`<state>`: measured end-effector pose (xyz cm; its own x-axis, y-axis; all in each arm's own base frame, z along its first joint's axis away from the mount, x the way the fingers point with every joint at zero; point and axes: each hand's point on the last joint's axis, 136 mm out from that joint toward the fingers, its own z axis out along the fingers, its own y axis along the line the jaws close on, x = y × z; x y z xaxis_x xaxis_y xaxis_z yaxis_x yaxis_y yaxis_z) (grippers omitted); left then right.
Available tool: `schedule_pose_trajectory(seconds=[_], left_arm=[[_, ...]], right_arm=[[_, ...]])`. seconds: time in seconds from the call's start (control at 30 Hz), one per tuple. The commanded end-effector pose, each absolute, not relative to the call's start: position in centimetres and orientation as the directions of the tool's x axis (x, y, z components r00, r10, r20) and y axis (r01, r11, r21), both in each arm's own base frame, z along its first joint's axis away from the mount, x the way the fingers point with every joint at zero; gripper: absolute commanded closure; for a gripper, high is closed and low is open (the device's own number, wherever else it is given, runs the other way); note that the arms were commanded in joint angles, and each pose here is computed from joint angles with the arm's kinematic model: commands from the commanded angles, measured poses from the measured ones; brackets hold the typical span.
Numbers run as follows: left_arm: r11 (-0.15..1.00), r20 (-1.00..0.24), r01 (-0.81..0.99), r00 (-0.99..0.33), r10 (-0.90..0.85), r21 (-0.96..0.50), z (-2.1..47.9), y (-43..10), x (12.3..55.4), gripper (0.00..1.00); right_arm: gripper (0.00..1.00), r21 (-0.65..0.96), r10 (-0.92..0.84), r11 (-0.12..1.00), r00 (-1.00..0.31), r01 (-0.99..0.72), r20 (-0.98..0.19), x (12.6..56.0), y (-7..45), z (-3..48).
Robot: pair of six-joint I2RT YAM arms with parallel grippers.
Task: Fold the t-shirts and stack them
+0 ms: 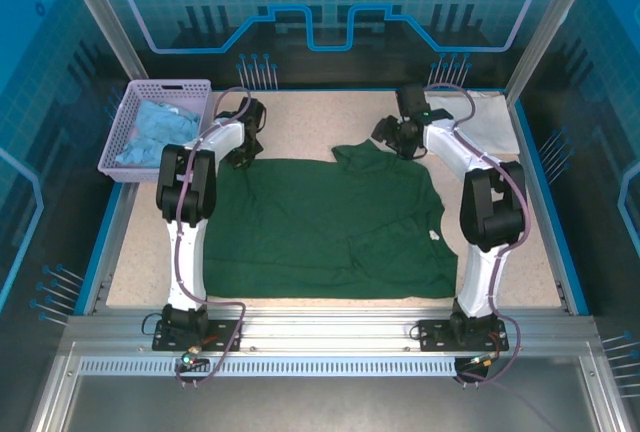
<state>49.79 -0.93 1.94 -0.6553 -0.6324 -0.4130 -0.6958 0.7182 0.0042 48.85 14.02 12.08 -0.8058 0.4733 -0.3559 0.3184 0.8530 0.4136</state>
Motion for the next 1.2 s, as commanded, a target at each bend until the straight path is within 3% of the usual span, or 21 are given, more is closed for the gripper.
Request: schedule_pose_trajectory(seconds=[0.0,0.13,0.3,0.47,0.63,0.8,1.17], left_arm=[[0.751,-0.466,-0.659,-0.654,-0.596,-0.035,3.8,-1.6,50.9,0.88],[0.761,-0.465,-0.647,-0.660,-0.590,-0.048,3.6,-2.0,50.8,0.90],[0.770,-0.472,-0.636,-0.662,-0.583,-0.060,3.7,-2.1,50.9,0.90],[0.778,-0.467,-0.624,-0.669,-0.578,-0.070,3.5,-2.5,51.0,0.90],[0.784,-0.471,-0.616,-0.672,-0.572,-0.072,3.5,-2.5,51.1,0.91],[0.786,-0.468,-0.613,-0.674,-0.571,-0.078,3.4,-2.6,51.2,0.91],[0.786,-0.466,-0.614,-0.676,-0.570,-0.071,3.4,-2.6,51.0,0.91]], right_arm=[[0.37,0.266,0.383,0.913,-0.875,0.310,-0.296,47.3,14.2,9.9],[0.38,0.203,0.386,0.918,-0.880,0.340,-0.276,48.8,12.9,8.8],[0.42,0.118,0.290,0.956,-0.919,0.267,-0.268,51.7,12.8,6.9],[0.41,0.136,0.206,0.975,-0.936,0.173,-0.286,53.4,14.0,5.2],[0.46,0.136,0.156,0.983,-0.961,0.127,-0.231,52.0,15.1,3.5],[0.47,0.223,0.136,0.972,-0.948,0.072,-0.289,51.4,16.6,5.3],[0.49,0.228,0.066,0.974,-0.949,-0.006,-0.308,50.1,17.7,6.0]])
